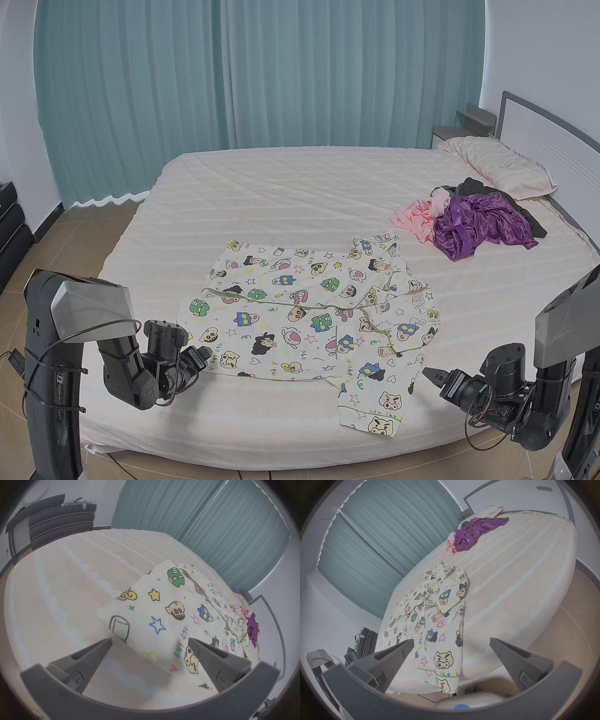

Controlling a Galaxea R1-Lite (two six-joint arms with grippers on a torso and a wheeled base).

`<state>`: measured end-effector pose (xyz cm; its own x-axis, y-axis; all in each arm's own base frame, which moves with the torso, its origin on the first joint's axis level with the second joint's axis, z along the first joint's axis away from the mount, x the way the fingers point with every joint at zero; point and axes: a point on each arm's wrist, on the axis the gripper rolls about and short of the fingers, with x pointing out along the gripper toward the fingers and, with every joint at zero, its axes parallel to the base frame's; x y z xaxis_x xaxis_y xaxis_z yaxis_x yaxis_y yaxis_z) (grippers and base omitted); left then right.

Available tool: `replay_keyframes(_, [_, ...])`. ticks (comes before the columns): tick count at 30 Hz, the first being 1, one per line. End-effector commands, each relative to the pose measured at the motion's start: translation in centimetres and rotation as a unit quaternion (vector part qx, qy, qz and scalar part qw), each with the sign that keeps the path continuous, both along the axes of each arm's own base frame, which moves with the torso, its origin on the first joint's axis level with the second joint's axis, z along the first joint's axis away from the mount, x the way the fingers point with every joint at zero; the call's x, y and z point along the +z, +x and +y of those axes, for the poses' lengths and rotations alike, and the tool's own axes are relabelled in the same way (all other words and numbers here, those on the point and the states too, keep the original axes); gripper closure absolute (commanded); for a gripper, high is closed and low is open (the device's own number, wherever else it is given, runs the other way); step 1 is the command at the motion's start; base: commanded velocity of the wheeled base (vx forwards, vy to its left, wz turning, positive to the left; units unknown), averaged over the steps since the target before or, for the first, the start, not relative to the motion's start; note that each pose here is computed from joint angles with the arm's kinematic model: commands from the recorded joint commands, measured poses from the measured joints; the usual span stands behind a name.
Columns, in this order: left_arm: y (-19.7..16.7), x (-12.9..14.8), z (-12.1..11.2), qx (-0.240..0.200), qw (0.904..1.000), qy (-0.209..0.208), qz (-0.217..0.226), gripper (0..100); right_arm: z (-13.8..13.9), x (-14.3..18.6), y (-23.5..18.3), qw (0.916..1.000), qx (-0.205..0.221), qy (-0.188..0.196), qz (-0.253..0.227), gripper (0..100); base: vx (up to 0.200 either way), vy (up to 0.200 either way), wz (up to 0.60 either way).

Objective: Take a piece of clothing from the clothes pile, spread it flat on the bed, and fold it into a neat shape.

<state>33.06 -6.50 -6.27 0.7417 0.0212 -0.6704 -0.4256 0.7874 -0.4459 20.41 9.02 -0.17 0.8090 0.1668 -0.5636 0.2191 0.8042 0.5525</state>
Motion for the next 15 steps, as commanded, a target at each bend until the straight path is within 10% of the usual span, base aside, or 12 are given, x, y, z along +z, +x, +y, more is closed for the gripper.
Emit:
replay_keyframes(1, [2.2, 0.5, 0.8, 0.018, 0.9997, 0.003, -0.017, 0, 0.2, -0.1, 0.0, 1.0000, 0.003, 0.000, -0.005, 0, 0.000, 0.000, 0.00])
replay_keyframes(2, [2.2, 0.6, 1.0, 0.022, 0.9996, 0.004, -0.018, 0, 0.4, -0.1, 0.0, 1.0000, 0.006, 0.001, -0.005, 0, 0.000, 0.000, 0.00])
replay_keyframes(3, [2.3, 0.6, 1.2, 0.026, 0.9995, 0.005, -0.018, 100, 0.5, -0.1, -0.1, 1.0000, 0.009, 0.000, -0.003, 0, 0.000, 0.000, 0.00])
replay_keyframes(15, [2.8, 1.0, 2.1, 0.076, 0.9962, -0.006, -0.042, 100, 1.7, -3.2, 0.5, 0.9980, 0.045, -0.028, 0.036, 0, 0.000, 0.000, 0.00])
